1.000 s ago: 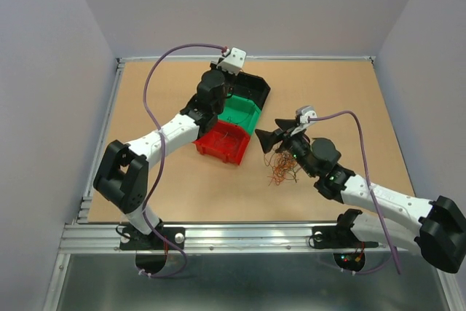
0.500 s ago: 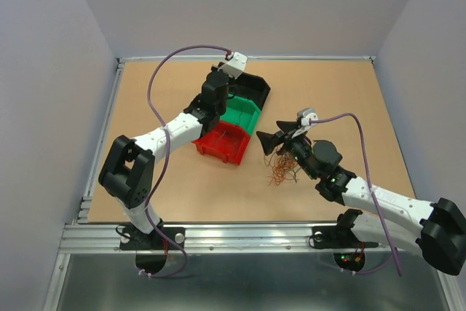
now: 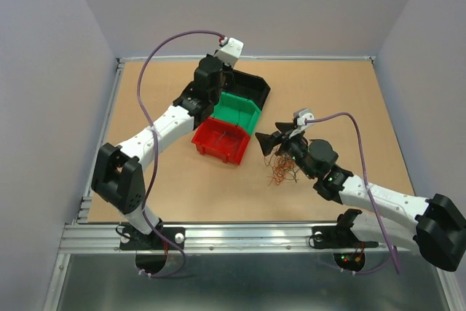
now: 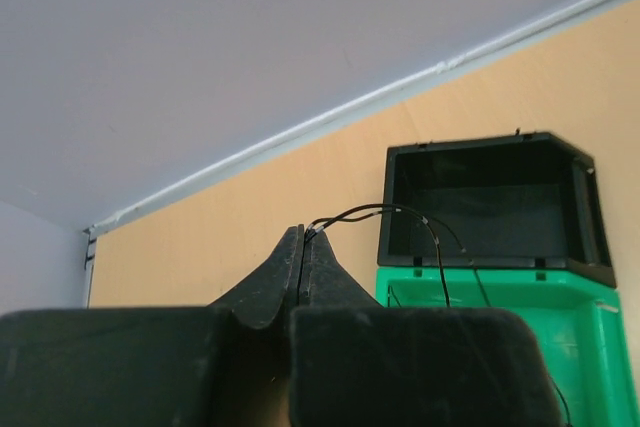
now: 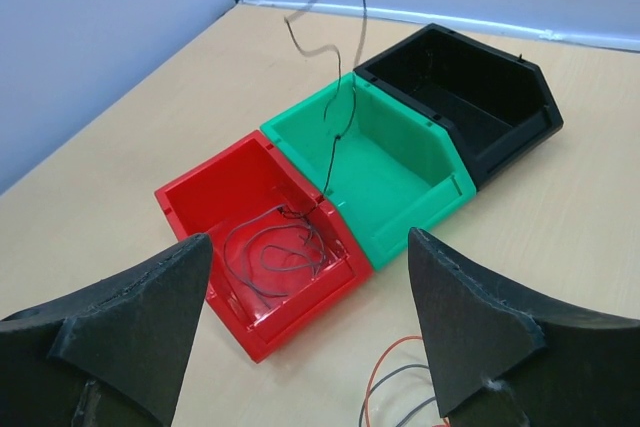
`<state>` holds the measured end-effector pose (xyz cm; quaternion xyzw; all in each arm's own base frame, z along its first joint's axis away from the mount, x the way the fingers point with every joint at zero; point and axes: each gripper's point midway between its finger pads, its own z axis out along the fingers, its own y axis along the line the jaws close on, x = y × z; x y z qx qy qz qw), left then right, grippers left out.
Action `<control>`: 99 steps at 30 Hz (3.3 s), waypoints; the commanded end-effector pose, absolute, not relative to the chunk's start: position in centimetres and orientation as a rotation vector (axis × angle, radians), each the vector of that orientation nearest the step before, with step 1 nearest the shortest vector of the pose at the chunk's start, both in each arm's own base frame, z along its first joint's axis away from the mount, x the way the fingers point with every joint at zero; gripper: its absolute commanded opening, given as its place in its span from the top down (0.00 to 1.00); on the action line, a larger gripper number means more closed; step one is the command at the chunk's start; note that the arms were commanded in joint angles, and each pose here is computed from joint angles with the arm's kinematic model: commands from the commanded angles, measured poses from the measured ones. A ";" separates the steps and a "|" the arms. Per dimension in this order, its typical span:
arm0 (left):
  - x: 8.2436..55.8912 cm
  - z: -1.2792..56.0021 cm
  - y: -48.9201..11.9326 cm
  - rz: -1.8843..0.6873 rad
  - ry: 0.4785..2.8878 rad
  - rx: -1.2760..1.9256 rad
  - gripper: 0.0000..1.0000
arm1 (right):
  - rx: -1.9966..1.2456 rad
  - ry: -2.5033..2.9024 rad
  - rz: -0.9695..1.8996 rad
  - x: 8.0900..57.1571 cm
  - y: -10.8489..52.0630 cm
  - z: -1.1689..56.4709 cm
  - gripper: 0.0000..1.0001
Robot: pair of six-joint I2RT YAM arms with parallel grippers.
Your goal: Untangle the cables
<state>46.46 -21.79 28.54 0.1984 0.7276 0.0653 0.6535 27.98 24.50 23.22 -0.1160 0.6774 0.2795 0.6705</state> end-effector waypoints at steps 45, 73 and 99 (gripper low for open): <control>42.4 41.6 -22.2 -0.082 1.437 0.396 1.00 | -0.317 1.509 0.625 31.2 28.3 23.6 0.20; 46.2 20.5 -24.6 0.160 1.842 0.838 1.00 | -0.239 1.475 0.562 29.3 23.8 24.1 0.20; 45.8 13.4 -25.1 0.208 2.023 0.998 0.68 | -0.223 1.492 0.554 29.7 23.4 23.8 0.20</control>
